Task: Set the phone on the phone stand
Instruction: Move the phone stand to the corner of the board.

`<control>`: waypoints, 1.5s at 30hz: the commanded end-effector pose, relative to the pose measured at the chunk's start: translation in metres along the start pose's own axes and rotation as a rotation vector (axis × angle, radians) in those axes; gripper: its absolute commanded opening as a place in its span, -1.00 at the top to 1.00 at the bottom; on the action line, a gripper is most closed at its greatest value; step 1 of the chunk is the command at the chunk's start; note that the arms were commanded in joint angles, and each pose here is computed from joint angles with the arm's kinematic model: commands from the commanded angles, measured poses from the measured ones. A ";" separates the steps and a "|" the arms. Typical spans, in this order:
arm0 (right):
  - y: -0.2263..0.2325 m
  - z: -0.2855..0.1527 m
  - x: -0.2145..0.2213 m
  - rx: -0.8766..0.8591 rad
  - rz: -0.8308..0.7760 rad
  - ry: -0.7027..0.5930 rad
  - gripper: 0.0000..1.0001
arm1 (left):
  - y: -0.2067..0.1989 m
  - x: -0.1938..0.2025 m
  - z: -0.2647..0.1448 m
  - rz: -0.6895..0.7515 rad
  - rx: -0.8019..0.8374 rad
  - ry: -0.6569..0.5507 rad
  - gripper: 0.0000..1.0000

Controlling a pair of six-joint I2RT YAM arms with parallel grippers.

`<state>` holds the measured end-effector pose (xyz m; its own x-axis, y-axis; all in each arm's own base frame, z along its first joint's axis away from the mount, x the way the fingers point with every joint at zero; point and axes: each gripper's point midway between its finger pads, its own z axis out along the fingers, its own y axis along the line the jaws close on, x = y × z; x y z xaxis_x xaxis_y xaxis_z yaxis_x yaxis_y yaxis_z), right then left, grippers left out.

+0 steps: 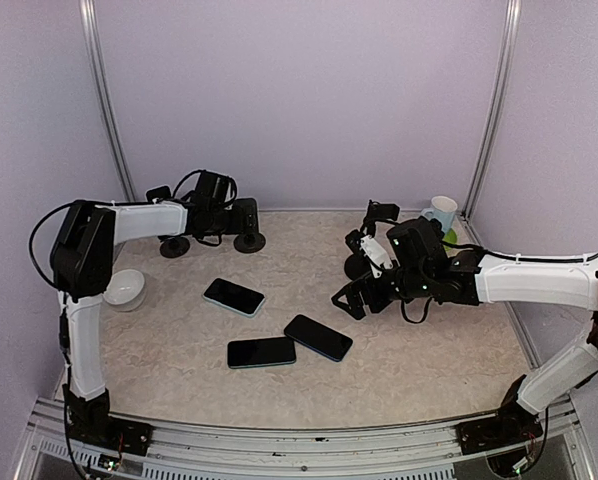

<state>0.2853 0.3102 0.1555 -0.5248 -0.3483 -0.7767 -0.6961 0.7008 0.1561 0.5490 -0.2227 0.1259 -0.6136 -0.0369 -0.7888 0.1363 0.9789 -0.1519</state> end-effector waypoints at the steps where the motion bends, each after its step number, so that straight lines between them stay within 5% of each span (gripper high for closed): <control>1: -0.001 -0.004 -0.007 0.000 0.007 -0.031 -1.00 | -0.010 -0.030 -0.002 -0.006 -0.015 -0.069 -0.98; 27: 0.003 -0.002 -0.006 -0.026 0.021 -0.025 -1.00 | -0.007 -0.015 0.053 -0.011 -0.127 -0.082 -0.90; 37: 0.005 0.002 -0.010 -0.032 0.015 -0.018 -1.00 | -0.004 -0.018 0.059 -0.020 -0.124 -0.099 -0.52; 45: 0.005 0.005 -0.008 -0.034 0.014 -0.012 -1.00 | 0.003 -0.022 0.056 -0.009 -0.160 -0.113 0.00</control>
<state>0.2836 0.3150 0.1544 -0.5327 -0.3418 -0.7742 -0.7034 0.6874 0.1805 0.5969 -0.2378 0.0997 -0.5609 -0.0509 -0.8263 0.0330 0.9959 -0.0838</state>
